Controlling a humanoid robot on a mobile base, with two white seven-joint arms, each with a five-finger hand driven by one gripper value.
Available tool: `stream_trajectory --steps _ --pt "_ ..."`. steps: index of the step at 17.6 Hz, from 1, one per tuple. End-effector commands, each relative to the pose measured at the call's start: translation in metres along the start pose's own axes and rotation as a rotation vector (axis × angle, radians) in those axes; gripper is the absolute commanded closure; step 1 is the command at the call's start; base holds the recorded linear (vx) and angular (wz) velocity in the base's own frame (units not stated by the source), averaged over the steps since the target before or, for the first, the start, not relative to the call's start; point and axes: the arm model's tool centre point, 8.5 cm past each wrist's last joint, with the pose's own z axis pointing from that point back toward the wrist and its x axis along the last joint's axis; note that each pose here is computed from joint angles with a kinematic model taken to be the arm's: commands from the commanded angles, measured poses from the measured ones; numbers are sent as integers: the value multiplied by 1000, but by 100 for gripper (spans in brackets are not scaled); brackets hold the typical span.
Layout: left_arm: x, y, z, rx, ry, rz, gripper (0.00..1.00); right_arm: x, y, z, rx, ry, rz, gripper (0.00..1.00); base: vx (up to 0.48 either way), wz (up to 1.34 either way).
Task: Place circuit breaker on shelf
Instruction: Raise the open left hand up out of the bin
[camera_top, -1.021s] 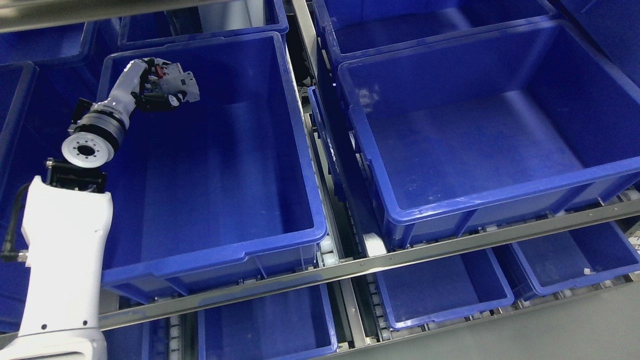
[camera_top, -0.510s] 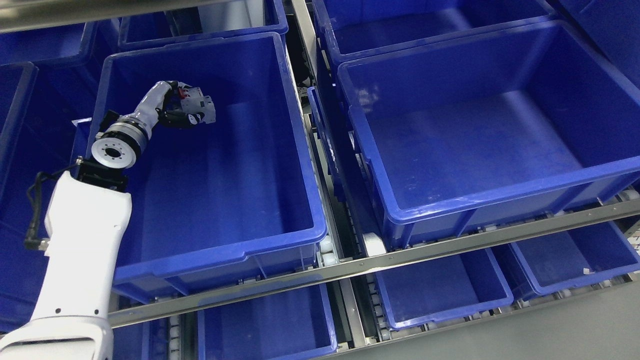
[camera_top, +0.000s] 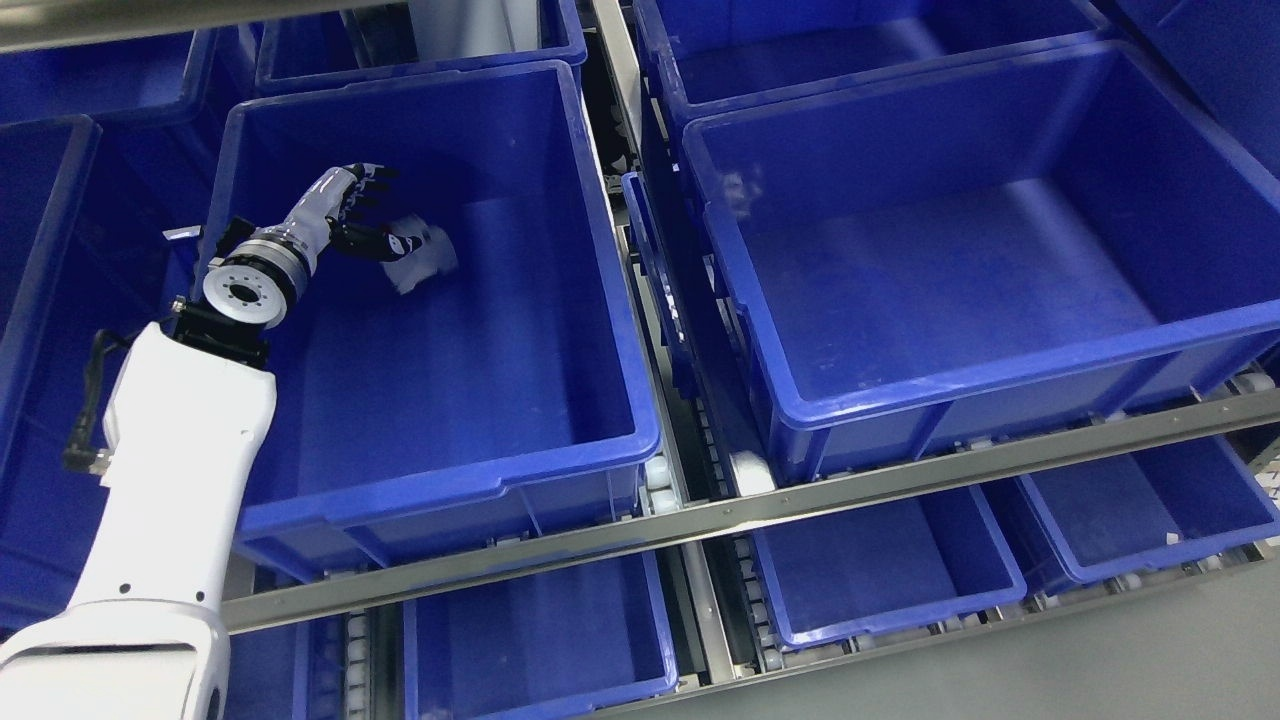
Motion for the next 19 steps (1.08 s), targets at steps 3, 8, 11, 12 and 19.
stream_trajectory --steps 3,8,11,12,19 --pt "28 34 1 128 -47 1 0 -7 -10 -1 -14 62 32 0 -108 16" --pt "91 122 47 412 -356 529 0 -7 -10 -1 -14 62 32 0 -148 35" --pt "94 155 90 592 -548 530 0 -7 -10 -1 -14 62 32 0 -161 -119" --pt "88 155 100 620 -557 510 0 -7 -10 -1 -14 62 32 0 -170 -254" --pt "23 83 136 595 -470 394 0 -8 -10 -1 -14 63 32 0 -218 -141"
